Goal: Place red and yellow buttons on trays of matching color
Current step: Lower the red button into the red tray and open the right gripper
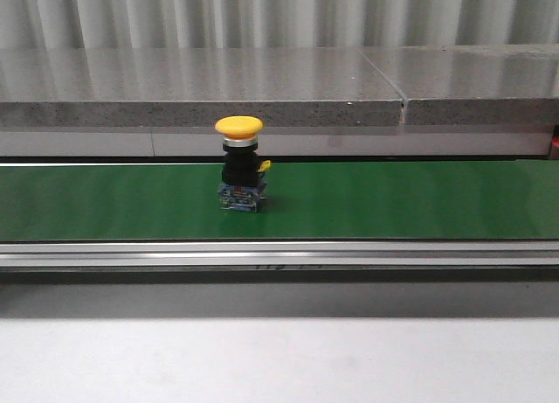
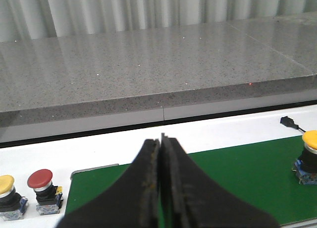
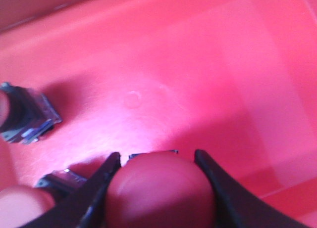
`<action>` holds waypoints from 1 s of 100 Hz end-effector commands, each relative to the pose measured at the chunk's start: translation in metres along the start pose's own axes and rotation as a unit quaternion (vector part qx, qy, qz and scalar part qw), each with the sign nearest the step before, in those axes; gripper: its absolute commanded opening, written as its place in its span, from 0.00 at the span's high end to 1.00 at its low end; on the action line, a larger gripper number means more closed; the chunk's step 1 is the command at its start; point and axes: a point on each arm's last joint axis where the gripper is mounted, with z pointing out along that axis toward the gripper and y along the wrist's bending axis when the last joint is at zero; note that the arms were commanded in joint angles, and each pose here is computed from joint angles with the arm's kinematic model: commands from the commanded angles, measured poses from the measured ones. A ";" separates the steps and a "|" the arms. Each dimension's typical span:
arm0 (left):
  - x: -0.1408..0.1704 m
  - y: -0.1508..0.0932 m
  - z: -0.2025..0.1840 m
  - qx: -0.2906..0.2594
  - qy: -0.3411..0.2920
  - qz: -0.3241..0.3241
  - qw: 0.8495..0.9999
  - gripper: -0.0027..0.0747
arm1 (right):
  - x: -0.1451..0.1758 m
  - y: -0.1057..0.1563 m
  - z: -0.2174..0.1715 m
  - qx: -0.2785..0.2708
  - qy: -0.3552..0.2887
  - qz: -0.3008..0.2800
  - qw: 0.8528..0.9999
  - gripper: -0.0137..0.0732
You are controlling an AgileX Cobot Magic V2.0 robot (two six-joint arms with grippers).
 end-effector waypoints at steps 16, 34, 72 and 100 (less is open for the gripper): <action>-0.016 0.001 -0.002 -0.007 -0.051 -0.007 0.999 0.99 | -0.016 -0.002 -0.007 0.006 -0.045 0.004 0.999 0.73; -0.016 0.001 -0.002 -0.007 -0.051 -0.007 0.999 0.99 | -0.014 -0.005 0.004 0.010 -0.048 0.007 0.999 0.73; -0.016 0.001 -0.002 -0.007 -0.051 -0.007 0.999 0.99 | -0.012 -0.006 0.013 0.011 -0.043 0.009 0.999 0.50; -0.016 0.001 -0.002 -0.007 -0.051 -0.007 0.999 0.99 | -0.019 -0.005 0.005 0.003 -0.036 0.006 0.999 0.15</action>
